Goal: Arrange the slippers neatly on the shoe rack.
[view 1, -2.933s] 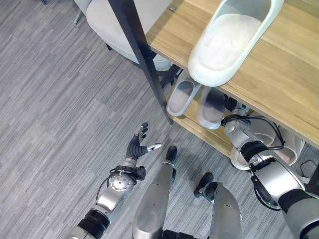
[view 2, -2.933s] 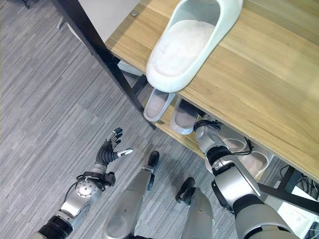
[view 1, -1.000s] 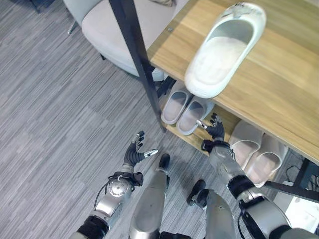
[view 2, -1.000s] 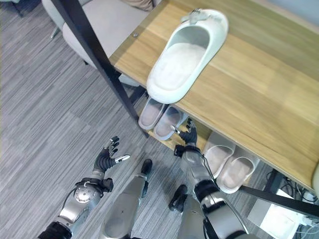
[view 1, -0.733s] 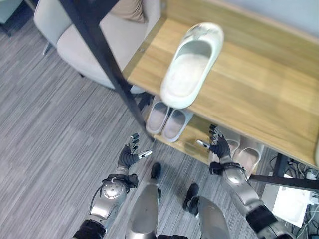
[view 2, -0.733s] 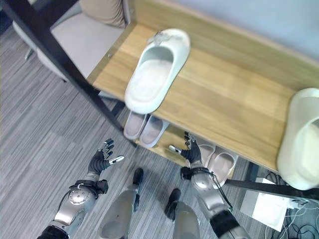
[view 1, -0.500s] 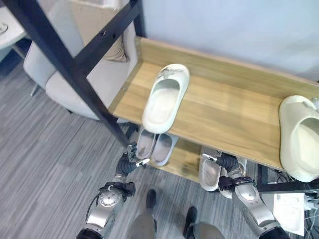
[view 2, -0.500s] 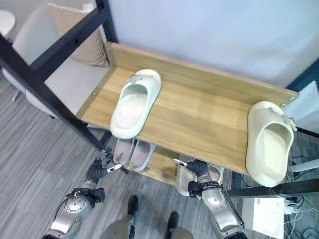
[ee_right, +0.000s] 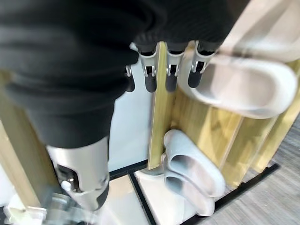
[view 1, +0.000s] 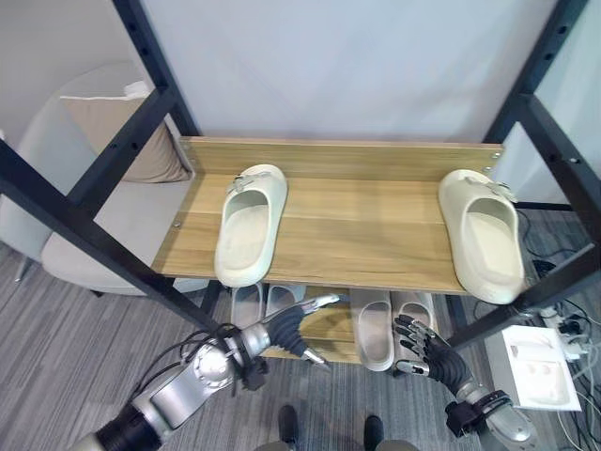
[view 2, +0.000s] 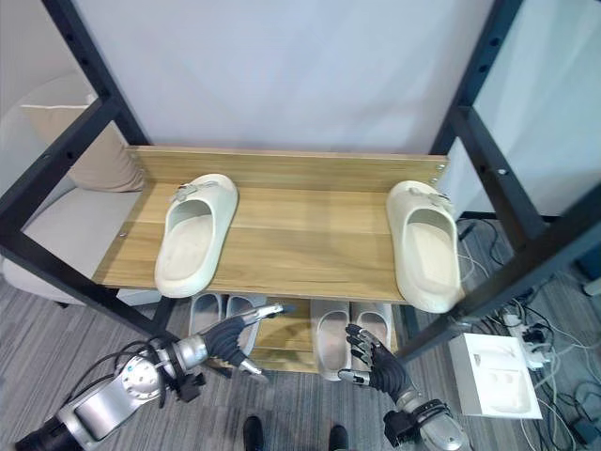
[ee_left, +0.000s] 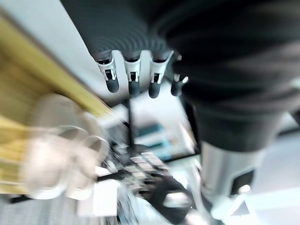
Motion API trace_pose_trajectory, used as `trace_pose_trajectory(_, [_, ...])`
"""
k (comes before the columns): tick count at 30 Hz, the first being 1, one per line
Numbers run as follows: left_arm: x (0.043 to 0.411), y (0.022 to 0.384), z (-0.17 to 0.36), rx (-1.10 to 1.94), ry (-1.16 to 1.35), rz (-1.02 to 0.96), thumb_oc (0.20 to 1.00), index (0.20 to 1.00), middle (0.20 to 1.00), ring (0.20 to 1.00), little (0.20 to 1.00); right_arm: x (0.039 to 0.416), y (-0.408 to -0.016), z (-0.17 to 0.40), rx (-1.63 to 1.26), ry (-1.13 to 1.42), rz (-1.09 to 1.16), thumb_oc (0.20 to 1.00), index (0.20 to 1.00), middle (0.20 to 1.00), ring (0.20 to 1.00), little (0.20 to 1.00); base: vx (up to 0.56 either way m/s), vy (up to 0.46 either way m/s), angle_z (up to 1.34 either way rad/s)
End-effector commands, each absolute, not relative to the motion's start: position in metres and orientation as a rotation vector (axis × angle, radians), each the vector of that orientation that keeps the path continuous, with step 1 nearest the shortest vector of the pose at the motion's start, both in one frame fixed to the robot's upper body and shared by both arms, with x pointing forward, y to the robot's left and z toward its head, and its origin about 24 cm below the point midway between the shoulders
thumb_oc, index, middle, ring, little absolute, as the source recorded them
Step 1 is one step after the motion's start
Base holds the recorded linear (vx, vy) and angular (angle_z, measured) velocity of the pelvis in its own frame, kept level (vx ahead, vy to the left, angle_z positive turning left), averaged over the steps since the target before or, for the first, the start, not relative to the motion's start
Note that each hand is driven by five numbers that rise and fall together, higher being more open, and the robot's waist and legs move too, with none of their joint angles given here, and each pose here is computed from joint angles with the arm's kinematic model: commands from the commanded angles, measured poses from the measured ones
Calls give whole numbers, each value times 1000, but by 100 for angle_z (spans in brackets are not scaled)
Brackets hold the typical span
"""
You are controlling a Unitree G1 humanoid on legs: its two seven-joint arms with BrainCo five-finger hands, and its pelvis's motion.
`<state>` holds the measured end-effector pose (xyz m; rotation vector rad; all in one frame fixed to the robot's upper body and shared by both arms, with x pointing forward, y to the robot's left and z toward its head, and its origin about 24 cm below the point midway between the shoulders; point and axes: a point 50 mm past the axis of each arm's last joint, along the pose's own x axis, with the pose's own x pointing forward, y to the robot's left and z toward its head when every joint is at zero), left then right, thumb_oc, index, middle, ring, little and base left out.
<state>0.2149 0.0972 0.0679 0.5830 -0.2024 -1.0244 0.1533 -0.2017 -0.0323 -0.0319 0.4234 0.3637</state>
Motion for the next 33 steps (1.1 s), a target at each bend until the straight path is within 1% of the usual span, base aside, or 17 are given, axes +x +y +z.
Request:
trace_pose_trajectory(1, [226, 91, 91, 571, -323, -1017, 1000, 1000, 1000, 1000, 1000, 167, -198, -21, -86, 355, 410, 1000, 1000, 1000, 1000, 1000, -12, -25, -10])
trace_pose_trajectory(6, [225, 64, 121, 422, -436, -1113, 1000, 1000, 1000, 1000, 1000, 156, -205, -33, -130, 427, 392, 1000, 1000, 1000, 1000, 1000, -10, -19, 1])
trace_pose_trajectory(9, [223, 46, 155, 230, -510, -1213, 1000, 1000, 1000, 1000, 1000, 157, -208, -41, -180, 462, 369, 1000, 1000, 1000, 1000, 1000, -14, -23, 1])
trace_pose_trajectory(10, [221, 44, 182, 26, -568, -1239, 1000, 1000, 1000, 1000, 1000, 161, -203, -41, -160, 450, 363, 1000, 1000, 1000, 1000, 1000, 2, -47, -3])
trace_pose_trajectory(11, [222, 50, 197, -92, -622, -1191, 1000, 1000, 1000, 1000, 1000, 164, -197, -40, -137, 433, 363, 1000, 1000, 1000, 1000, 1000, 11, -52, -1])
trace_pose_trajectory(14, [229, 65, 215, -162, -745, -1007, 1000, 1000, 1000, 1000, 1000, 166, -188, -38, -84, 408, 350, 1000, 1000, 1000, 1000, 1000, 28, -47, 5])
trace_pose_trajectory(15, [238, 86, 229, -88, -868, -778, 1000, 1000, 1000, 1000, 1000, 168, -184, -38, -41, 392, 326, 1000, 1000, 1000, 1000, 1000, 27, -43, 14])
trace_pose_trajectory(16, [238, 86, 229, -87, -868, -776, 1000, 1000, 1000, 1000, 1000, 168, -184, -38, -41, 392, 326, 1000, 1000, 1000, 1000, 1000, 30, -48, 18])
trace_pose_trajectory(18, [243, 102, 241, 17, -968, -571, 1000, 1000, 1000, 1000, 1000, 170, -181, -40, -14, 387, 309, 1000, 1000, 1000, 1000, 1000, 15, -24, 25])
trace_pose_trajectory(19, [243, 102, 241, 19, -968, -569, 1000, 1000, 1000, 1000, 1000, 170, -181, -40, -14, 386, 309, 1000, 1000, 1000, 1000, 1000, 28, -28, 24])
trace_pose_trajectory(20, [246, 119, 251, 179, -1065, -358, 1000, 1000, 1000, 1000, 1000, 169, -180, -41, -5, 383, 297, 1000, 1000, 1000, 1000, 1000, 34, -22, 21])
trace_pose_trajectory(21, [246, 124, 254, 268, -1105, -273, 1000, 1000, 1000, 1000, 1000, 165, -181, -46, -11, 401, 294, 1000, 1000, 1000, 1000, 1000, 47, -23, 13])
trace_pose_trajectory(22, [250, 133, 261, 459, -1176, -119, 1000, 1000, 1000, 1000, 1000, 162, -185, -54, -48, 431, 287, 1000, 1000, 1000, 1000, 1000, 24, -2, 10])
trace_pose_trajectory(23, [250, 133, 261, 459, -1176, -119, 1000, 1000, 1000, 1000, 1000, 162, -185, -55, -48, 431, 287, 1000, 1000, 1000, 1000, 1000, 19, -4, 5])
trace_pose_trajectory(27, [260, 163, 265, 895, -1217, 153, 1000, 1000, 1000, 1000, 1000, 159, -189, -57, -95, 433, 285, 1000, 1000, 1000, 1000, 1000, 18, 1, 1])
trace_pose_trajectory(32, [272, 189, 259, 1207, -1143, 282, 1000, 1000, 1000, 1000, 1000, 156, -194, -55, -108, 430, 285, 1000, 1000, 1000, 1000, 1000, 7, 1, -4])
trace_pose_trajectory(33, [272, 189, 259, 1209, -1144, 283, 1000, 1000, 1000, 1000, 1000, 156, -193, -55, -107, 430, 285, 1000, 1000, 1000, 1000, 1000, 16, 6, -7])
